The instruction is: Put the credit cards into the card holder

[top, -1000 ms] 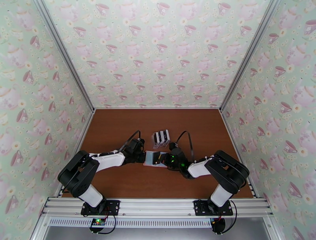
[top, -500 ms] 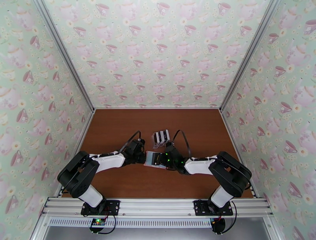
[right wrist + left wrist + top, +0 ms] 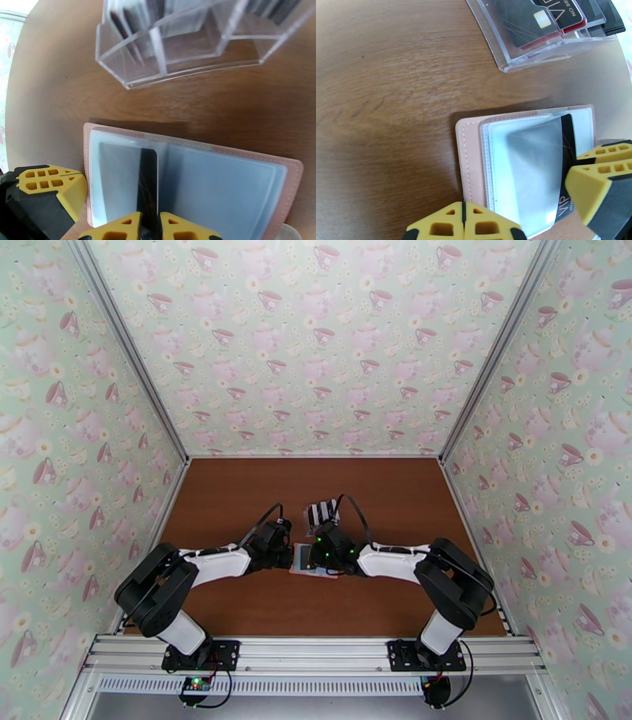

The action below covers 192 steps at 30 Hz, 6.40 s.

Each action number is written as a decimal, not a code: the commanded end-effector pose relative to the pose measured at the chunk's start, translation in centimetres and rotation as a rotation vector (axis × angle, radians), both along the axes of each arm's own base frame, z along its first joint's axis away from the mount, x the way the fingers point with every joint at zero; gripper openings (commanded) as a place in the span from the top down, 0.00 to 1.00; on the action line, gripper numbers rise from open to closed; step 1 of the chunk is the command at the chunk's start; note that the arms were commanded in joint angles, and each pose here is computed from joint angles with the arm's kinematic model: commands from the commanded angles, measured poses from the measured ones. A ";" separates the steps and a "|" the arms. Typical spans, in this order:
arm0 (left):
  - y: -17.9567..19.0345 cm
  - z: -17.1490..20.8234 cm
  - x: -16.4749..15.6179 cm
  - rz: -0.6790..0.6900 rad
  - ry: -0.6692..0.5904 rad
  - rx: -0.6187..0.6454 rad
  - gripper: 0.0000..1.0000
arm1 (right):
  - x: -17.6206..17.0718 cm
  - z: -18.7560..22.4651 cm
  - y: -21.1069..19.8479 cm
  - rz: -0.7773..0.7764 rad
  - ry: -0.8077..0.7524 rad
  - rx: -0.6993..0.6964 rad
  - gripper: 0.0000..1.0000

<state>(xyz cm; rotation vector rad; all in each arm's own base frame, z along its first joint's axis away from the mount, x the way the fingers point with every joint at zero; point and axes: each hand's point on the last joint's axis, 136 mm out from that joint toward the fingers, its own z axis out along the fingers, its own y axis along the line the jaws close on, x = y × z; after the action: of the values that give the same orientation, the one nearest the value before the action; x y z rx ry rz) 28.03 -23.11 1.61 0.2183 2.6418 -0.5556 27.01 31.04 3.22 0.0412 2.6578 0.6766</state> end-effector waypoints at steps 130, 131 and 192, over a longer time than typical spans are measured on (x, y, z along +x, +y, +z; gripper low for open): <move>1.1 -0.4 -3.6 -0.006 0.101 -0.100 0.67 | 0.4 3.9 -9.5 -0.021 -0.077 -0.099 0.32; 1.0 -0.4 -3.6 -0.006 0.102 -0.098 0.67 | 0.5 3.8 -9.4 -0.022 -0.073 -0.105 0.32; -0.2 -1.5 -3.3 -0.041 0.154 -0.116 0.90 | -0.8 9.3 -1.8 0.102 -0.122 0.041 1.00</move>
<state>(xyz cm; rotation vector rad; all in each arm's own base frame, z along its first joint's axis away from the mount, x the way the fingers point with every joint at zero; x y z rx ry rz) 26.32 -23.09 1.58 0.1663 2.6675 -0.7540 26.61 27.96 11.19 -0.1107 2.5515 0.6786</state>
